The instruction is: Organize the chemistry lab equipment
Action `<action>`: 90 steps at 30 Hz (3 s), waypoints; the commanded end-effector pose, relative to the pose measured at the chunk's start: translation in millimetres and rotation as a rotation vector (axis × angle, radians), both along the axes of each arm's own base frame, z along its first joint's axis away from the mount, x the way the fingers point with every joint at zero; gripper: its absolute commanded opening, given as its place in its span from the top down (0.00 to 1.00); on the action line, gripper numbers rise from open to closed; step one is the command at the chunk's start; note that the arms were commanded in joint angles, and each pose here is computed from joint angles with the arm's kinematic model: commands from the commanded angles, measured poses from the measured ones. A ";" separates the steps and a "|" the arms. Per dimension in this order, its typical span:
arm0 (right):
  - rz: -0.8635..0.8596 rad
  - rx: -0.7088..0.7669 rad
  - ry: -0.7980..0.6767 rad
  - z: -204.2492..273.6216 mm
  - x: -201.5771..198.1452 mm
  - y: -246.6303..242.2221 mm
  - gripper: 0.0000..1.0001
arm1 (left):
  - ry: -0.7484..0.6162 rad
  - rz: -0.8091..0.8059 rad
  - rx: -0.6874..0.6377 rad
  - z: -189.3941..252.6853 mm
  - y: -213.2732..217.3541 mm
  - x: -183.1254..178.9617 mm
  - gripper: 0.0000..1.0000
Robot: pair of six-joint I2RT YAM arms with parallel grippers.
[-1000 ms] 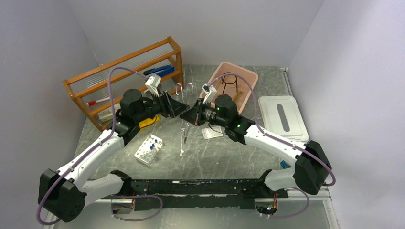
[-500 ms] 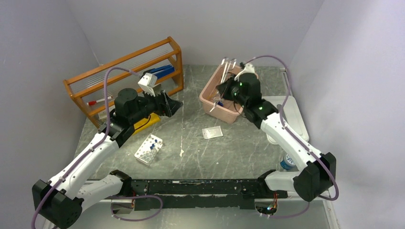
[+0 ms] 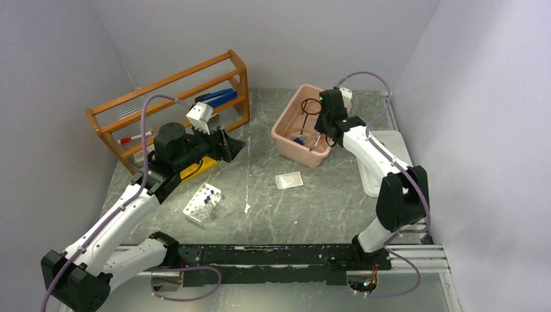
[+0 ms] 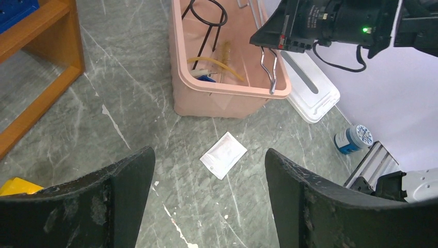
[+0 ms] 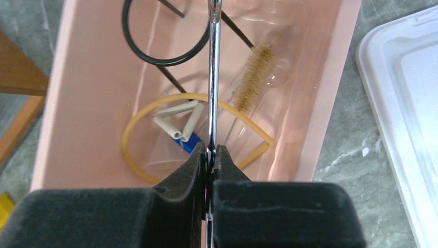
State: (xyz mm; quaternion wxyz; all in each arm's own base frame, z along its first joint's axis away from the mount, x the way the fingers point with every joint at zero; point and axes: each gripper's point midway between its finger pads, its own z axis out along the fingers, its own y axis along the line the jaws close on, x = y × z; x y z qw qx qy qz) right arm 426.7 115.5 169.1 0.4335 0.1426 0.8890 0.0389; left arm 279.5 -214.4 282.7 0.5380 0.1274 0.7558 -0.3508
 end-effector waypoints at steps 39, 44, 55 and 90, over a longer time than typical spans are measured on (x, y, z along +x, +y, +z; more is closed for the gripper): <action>-0.091 -0.088 0.114 -68.0 54.3 -24.9 0.82 | 0.015 -0.035 0.020 -12.5 -3.6 -1.8 0.19; -0.108 -0.087 0.099 -47.7 51.3 -27.4 0.76 | 0.018 -0.035 0.023 -12.9 -3.6 -1.8 0.20; 0.008 -0.052 -0.048 43.0 24.9 -7.7 0.71 | 0.027 -0.029 0.022 -13.9 -3.4 -0.7 0.20; 0.161 -0.189 0.189 -116.6 -144.9 70.0 0.31 | 0.086 0.238 0.080 -33.1 36.3 25.7 0.21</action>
